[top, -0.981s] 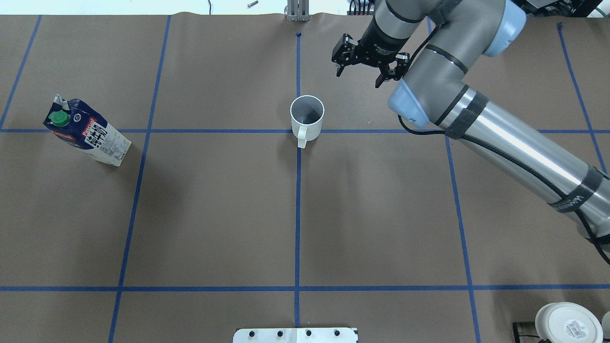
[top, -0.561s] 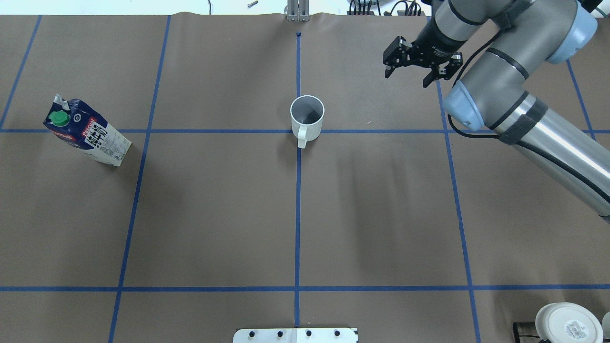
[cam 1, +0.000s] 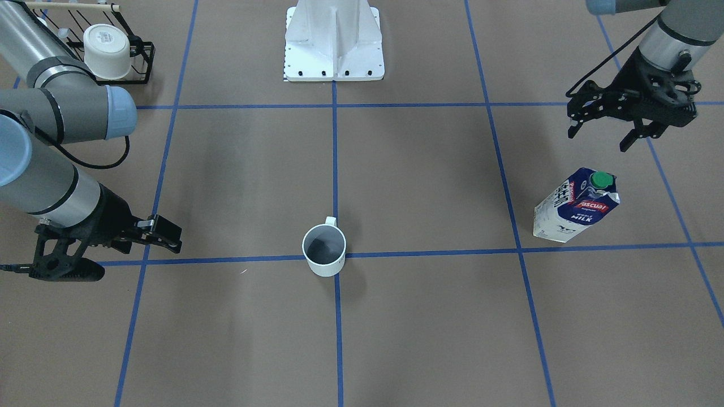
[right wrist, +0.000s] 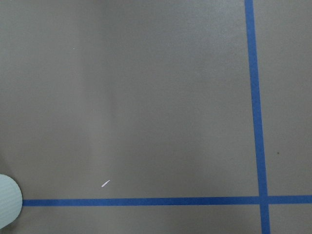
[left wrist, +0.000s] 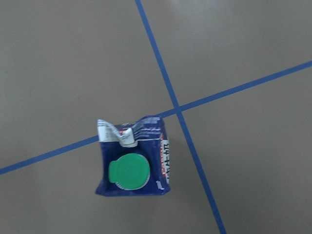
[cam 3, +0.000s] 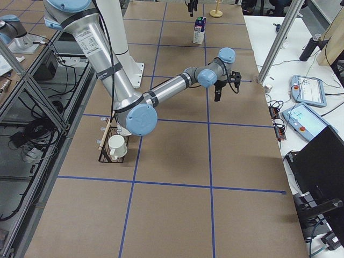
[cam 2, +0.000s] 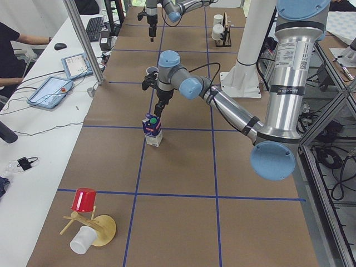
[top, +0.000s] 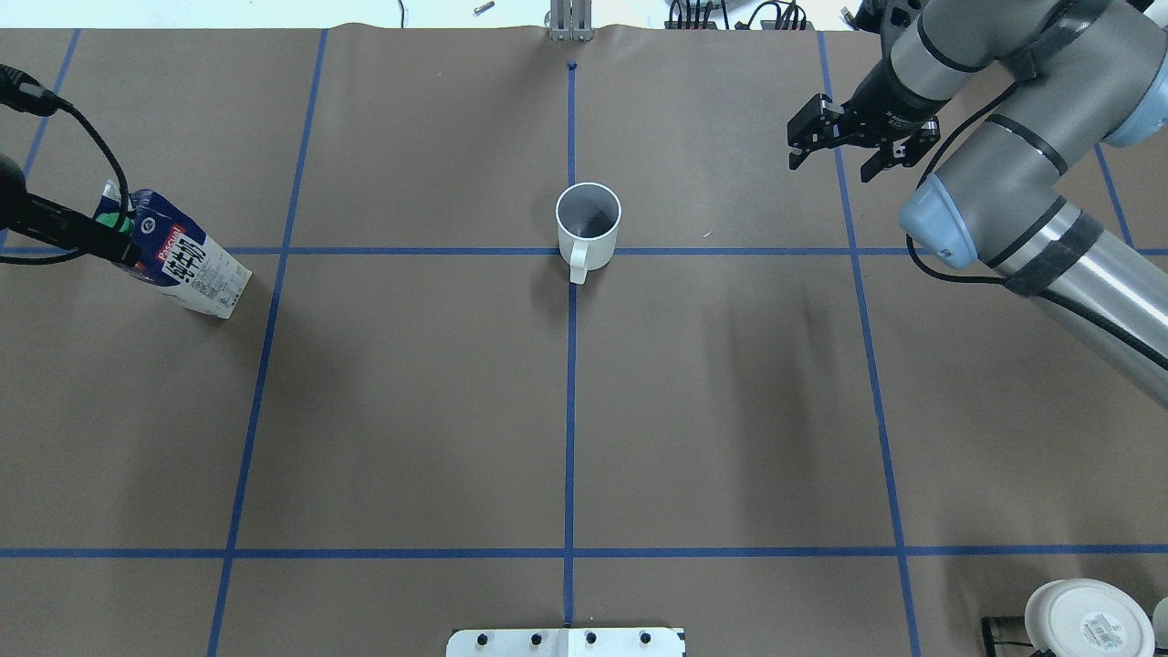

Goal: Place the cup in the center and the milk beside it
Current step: 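Raise the right gripper off the mug while the left gripper reaches for the milk carton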

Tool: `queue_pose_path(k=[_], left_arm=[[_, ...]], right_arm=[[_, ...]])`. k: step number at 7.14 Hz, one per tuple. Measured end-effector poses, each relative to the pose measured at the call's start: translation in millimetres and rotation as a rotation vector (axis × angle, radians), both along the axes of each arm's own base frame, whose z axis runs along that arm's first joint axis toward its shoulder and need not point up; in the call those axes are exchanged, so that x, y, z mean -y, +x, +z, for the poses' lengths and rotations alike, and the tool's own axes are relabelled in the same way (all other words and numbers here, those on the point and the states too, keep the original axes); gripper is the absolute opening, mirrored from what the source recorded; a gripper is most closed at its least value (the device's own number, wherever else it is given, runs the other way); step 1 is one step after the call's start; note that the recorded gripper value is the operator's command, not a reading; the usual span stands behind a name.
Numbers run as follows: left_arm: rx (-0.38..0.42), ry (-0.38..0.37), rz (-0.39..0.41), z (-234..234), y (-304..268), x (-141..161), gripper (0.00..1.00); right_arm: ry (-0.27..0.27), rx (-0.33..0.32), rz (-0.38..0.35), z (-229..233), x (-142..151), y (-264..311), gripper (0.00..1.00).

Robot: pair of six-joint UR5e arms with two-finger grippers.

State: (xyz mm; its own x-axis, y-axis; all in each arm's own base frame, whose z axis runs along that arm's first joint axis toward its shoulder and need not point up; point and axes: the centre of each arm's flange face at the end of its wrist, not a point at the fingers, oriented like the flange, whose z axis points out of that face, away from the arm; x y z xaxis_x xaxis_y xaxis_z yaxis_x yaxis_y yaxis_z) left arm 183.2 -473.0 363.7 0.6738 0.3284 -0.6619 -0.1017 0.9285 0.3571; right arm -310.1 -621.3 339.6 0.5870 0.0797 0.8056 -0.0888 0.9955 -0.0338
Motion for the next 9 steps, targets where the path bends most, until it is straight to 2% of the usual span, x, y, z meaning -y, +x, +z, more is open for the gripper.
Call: queue_pose_path(k=[2,9], left_arm=[[0.021,-0.024,0.003,10,15,23,0.97],[0.049,-0.066,-0.028,31,10,54,0.97]], right_arm=[[0.003,-0.004,-0.002,0,-1,-3,1.0],[0.01,-0.003,-0.009,-3,-4,-9,1.0]])
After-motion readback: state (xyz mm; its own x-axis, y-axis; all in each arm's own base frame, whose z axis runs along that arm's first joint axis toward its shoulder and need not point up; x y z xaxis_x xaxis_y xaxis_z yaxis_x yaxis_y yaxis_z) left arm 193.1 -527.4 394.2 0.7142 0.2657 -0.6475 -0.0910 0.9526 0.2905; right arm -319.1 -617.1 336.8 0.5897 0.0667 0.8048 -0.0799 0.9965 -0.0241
